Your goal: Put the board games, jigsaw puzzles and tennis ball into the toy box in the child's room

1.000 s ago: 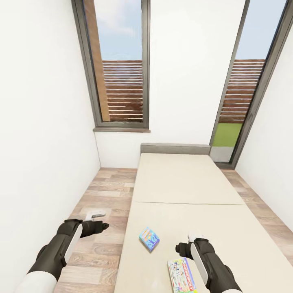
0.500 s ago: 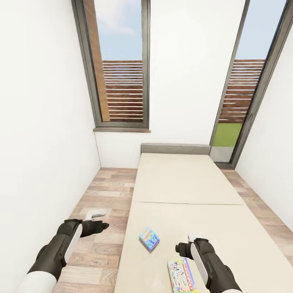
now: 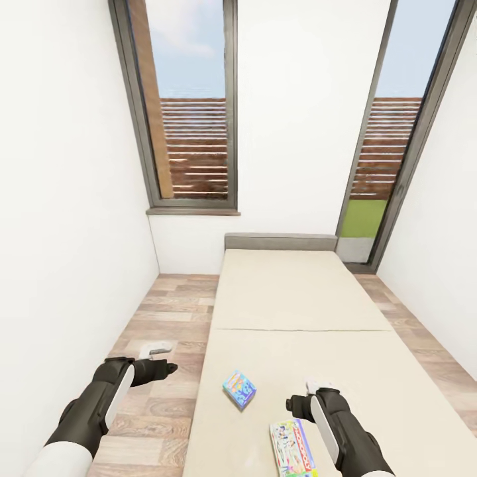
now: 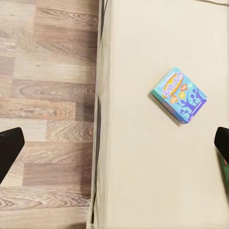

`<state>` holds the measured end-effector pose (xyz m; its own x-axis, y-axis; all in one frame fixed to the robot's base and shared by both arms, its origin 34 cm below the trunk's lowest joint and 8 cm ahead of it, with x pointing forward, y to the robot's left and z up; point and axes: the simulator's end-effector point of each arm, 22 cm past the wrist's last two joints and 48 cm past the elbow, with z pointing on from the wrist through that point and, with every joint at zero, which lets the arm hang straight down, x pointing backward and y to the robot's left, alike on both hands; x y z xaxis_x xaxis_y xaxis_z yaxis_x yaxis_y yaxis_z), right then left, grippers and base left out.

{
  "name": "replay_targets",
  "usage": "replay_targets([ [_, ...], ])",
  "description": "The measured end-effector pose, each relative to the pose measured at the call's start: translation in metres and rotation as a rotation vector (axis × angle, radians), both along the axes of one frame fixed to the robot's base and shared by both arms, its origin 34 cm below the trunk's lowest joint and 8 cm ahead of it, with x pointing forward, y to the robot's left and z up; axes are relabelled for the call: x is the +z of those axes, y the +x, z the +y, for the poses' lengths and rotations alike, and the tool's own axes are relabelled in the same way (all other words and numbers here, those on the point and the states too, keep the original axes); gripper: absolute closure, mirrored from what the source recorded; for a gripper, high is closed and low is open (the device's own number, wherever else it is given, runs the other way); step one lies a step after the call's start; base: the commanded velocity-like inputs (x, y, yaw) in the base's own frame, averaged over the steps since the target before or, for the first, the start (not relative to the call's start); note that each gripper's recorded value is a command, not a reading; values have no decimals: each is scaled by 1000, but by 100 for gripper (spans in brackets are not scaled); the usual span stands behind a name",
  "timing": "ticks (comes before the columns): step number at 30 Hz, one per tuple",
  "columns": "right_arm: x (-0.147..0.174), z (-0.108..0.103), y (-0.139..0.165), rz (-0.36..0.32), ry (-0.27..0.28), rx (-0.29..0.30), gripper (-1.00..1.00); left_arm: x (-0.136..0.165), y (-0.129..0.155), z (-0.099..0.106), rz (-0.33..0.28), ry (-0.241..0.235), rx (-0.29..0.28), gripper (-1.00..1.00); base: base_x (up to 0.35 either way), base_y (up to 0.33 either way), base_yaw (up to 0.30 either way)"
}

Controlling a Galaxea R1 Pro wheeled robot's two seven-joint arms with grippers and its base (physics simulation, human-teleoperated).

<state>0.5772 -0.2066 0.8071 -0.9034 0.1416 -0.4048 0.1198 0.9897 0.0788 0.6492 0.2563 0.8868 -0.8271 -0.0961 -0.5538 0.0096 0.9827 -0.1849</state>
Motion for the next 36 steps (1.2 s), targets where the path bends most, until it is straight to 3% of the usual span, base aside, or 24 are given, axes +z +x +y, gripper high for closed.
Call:
replay_targets([
  [36, -1, -2, 0, 0, -1, -2, -100, 0, 0, -2, -1, -10, -2, -100, 10, 22, -8],
])
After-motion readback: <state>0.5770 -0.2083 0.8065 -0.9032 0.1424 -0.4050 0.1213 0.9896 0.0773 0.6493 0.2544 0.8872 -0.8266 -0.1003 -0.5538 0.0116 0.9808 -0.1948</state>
